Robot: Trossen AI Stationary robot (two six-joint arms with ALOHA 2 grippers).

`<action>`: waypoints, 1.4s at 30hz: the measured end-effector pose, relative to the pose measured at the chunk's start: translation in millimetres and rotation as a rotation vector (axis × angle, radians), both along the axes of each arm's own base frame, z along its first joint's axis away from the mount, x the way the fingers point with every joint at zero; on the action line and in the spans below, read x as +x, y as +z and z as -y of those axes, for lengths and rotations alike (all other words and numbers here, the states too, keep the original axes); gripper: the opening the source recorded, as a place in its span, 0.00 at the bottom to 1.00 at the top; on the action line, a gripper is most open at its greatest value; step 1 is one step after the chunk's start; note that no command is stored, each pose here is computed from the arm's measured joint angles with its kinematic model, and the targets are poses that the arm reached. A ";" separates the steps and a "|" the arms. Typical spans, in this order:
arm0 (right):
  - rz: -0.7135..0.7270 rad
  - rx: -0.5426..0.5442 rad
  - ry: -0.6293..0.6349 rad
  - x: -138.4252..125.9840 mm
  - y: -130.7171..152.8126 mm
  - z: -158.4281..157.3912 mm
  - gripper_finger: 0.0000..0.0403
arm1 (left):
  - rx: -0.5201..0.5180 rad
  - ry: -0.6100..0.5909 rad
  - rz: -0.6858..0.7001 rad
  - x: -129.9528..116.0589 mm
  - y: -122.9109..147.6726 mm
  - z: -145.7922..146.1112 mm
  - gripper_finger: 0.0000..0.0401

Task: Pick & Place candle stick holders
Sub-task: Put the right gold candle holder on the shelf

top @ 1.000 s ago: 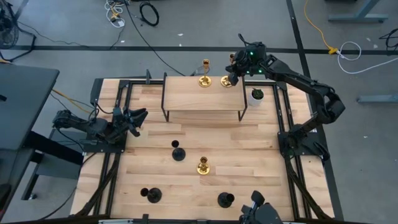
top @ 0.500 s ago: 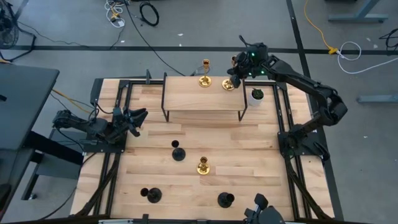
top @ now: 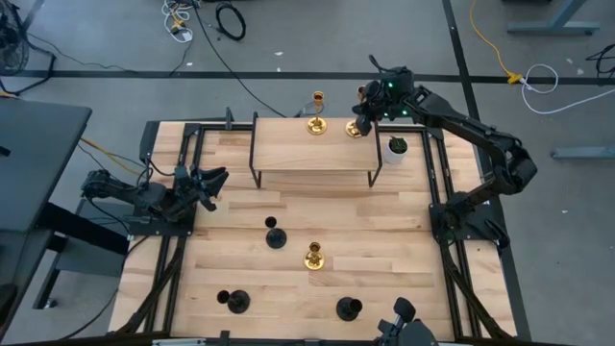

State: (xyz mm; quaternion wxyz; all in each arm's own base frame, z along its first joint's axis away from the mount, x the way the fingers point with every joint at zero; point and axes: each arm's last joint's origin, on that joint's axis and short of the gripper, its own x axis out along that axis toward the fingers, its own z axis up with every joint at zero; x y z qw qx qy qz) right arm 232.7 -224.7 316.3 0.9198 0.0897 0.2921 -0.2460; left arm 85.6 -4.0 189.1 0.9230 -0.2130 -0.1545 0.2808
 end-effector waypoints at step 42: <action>0.022 -0.022 0.027 7.0 -10.3 -3.2 0.19 | 0.000 0.000 0.000 0.0 0.0 0.0 0.33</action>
